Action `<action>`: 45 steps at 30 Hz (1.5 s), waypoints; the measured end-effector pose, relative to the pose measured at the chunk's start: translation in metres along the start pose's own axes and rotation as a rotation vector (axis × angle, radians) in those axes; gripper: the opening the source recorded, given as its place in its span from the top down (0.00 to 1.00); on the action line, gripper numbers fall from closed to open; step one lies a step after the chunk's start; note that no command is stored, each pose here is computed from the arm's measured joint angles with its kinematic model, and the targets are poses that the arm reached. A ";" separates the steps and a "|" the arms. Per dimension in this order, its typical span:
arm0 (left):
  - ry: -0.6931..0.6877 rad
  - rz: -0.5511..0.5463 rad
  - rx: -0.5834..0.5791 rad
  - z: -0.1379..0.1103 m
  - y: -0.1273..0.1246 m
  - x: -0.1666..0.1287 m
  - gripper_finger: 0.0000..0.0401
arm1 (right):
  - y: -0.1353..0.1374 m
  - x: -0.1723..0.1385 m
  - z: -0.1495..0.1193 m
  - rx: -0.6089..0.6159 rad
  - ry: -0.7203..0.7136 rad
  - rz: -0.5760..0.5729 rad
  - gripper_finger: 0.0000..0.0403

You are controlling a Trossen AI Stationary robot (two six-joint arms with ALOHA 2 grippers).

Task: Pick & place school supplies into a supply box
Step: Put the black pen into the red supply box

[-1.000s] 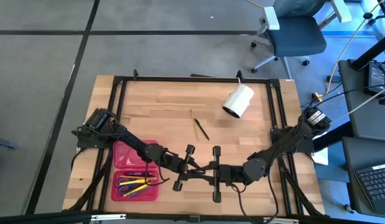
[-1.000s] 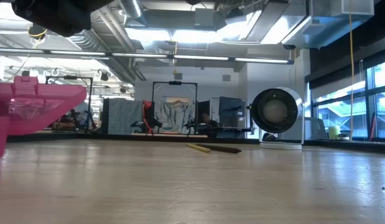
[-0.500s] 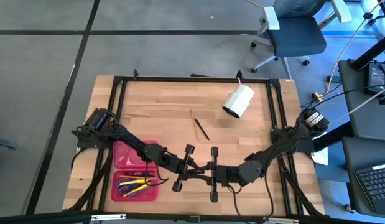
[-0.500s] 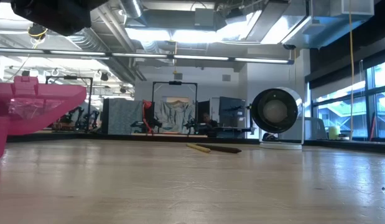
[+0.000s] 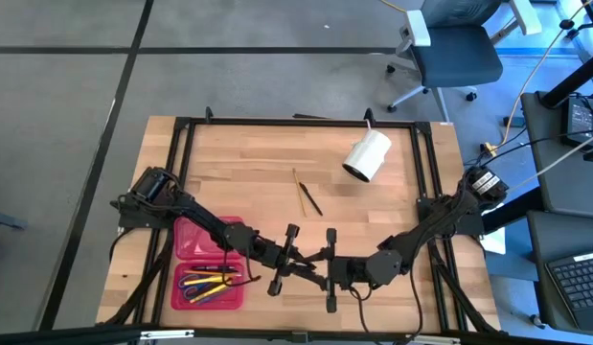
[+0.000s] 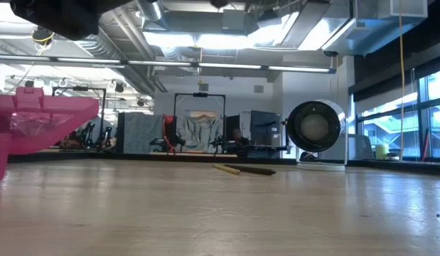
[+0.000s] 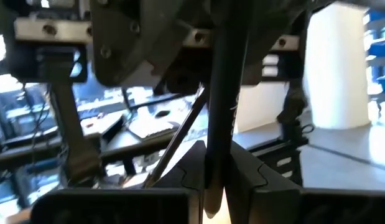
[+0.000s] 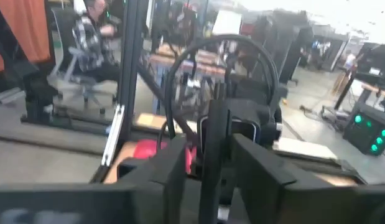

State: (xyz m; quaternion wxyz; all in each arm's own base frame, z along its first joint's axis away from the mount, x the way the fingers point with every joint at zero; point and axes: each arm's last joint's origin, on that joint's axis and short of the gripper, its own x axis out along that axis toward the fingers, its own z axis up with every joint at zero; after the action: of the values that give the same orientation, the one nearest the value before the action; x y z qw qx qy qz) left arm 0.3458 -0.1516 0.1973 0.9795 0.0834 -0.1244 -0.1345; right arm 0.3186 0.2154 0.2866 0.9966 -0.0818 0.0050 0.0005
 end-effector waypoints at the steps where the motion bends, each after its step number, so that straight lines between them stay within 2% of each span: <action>1: 0.014 0.009 0.001 -0.001 -0.001 0.000 0.94 | 0.000 -0.003 0.001 0.003 0.020 -0.002 0.64; 7: 0.150 0.053 0.017 -0.005 -0.002 -0.002 0.94 | -0.003 -0.016 -0.007 0.088 0.204 -0.020 0.46; 14: 0.470 0.080 -0.015 0.007 -0.004 -0.018 0.95 | -0.009 -0.029 -0.023 0.154 0.404 -0.052 0.40; 19: 0.742 0.067 -0.168 0.020 -0.009 -0.046 0.95 | -0.011 -0.033 -0.032 0.169 0.493 -0.083 0.40; 24: 0.998 0.004 -0.429 0.032 -0.018 -0.077 0.94 | -0.018 -0.033 -0.038 0.169 0.547 -0.118 0.40; 28: 1.157 -0.006 -0.651 0.040 -0.027 -0.095 0.93 | -0.030 -0.026 -0.042 0.221 0.558 -0.176 0.40; 33: 1.380 0.005 -0.801 0.037 -0.043 -0.113 0.94 | -0.052 -0.014 -0.047 0.291 0.569 -0.269 0.40; 36: 1.524 0.056 -0.862 0.035 -0.051 -0.126 0.94 | -0.065 -0.010 -0.052 0.284 0.603 -0.308 0.40; 40: 1.664 0.117 -0.871 0.037 -0.062 -0.142 0.94 | -0.077 -0.004 -0.056 0.311 0.632 -0.304 0.40; 45: 1.730 0.099 -0.842 0.041 -0.078 -0.155 0.94 | -0.083 -0.001 -0.058 0.321 0.644 -0.312 0.40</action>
State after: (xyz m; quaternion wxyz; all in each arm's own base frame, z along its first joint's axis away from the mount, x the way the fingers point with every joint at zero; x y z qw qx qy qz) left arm 0.1713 -0.1867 0.1870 0.6865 -0.2098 0.6960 -0.0186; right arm 0.3170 0.1242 0.2426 0.9323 0.0794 0.3050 -0.1773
